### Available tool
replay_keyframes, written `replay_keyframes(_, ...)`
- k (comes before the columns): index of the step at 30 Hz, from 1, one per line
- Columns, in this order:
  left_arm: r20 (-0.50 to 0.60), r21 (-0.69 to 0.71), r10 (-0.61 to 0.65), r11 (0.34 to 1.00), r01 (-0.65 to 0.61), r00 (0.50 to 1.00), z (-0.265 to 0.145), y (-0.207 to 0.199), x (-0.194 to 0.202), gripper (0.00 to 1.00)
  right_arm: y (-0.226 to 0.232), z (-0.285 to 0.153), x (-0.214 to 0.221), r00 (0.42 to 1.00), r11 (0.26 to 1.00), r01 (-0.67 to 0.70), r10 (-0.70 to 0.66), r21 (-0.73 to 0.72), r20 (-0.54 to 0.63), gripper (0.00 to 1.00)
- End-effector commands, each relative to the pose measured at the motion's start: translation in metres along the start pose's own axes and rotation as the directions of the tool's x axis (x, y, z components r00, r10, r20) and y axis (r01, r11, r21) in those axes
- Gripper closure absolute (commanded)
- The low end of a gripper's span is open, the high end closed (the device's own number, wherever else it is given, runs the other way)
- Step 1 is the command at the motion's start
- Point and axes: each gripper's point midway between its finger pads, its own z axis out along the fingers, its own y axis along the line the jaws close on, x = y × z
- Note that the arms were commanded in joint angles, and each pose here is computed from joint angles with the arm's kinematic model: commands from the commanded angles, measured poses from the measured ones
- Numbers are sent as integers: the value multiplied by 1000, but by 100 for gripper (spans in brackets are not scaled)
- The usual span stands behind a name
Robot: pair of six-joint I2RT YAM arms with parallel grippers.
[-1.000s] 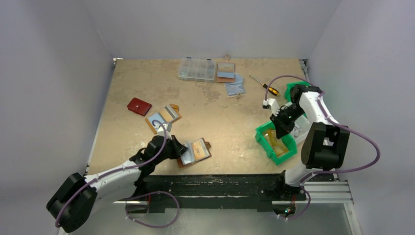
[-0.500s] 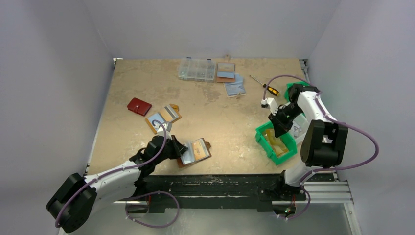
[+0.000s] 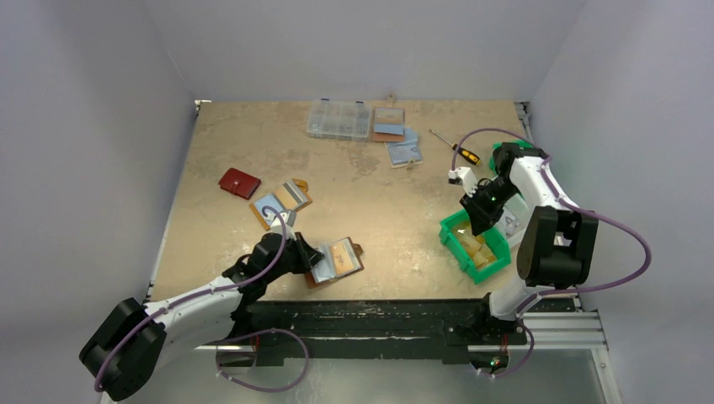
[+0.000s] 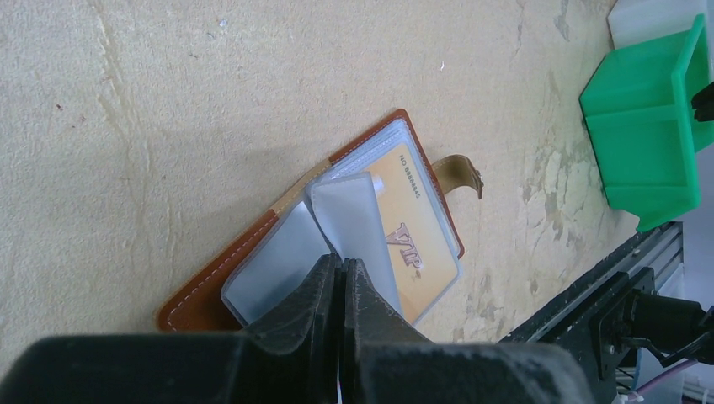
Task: Take the credit cards out of the card holder
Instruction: Place the credit card in the storage box, then remove the credit card from the card holder.
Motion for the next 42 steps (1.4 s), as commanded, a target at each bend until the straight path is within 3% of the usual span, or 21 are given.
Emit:
replay_keyframes(1, 37, 63, 2, 998, -4, 999, -1, -16, -12, 100, -8, -20, -10, 1000, 996, 11, -13, 93, 24, 74)
replay_keyframes(10, 33, 102, -14, 995, 10, 999, -1, -25, -13, 100, 4, -48, -29, 992, 991, 36, -52, 132, 117, 71)
replay_keyframes(16, 29, 143, -25, 989, 20, 999, 0, -38, -18, 100, 22, -70, -56, 958, 988, 80, -113, 133, 264, 68)
replay_keyframes(23, 30, 265, -52, 963, 42, 998, 7, -76, -35, 100, 71, -74, -105, 806, 976, 219, -170, -19, 568, 65)
replay_keyframes(28, -11, 325, -22, 945, 25, 1000, 25, -104, -45, 100, 86, -66, -123, 722, 958, 266, -126, -105, 680, 66)
replay_keyframes(36, -43, 425, -21, 905, 37, 999, 49, -147, -66, 100, 109, -52, -128, 635, 916, 392, -205, -82, 744, 64)
replay_keyframes(42, -77, 409, -25, 911, 54, 997, 66, -146, -62, 100, 122, -42, -131, 603, 871, 488, -288, -58, 744, 59)
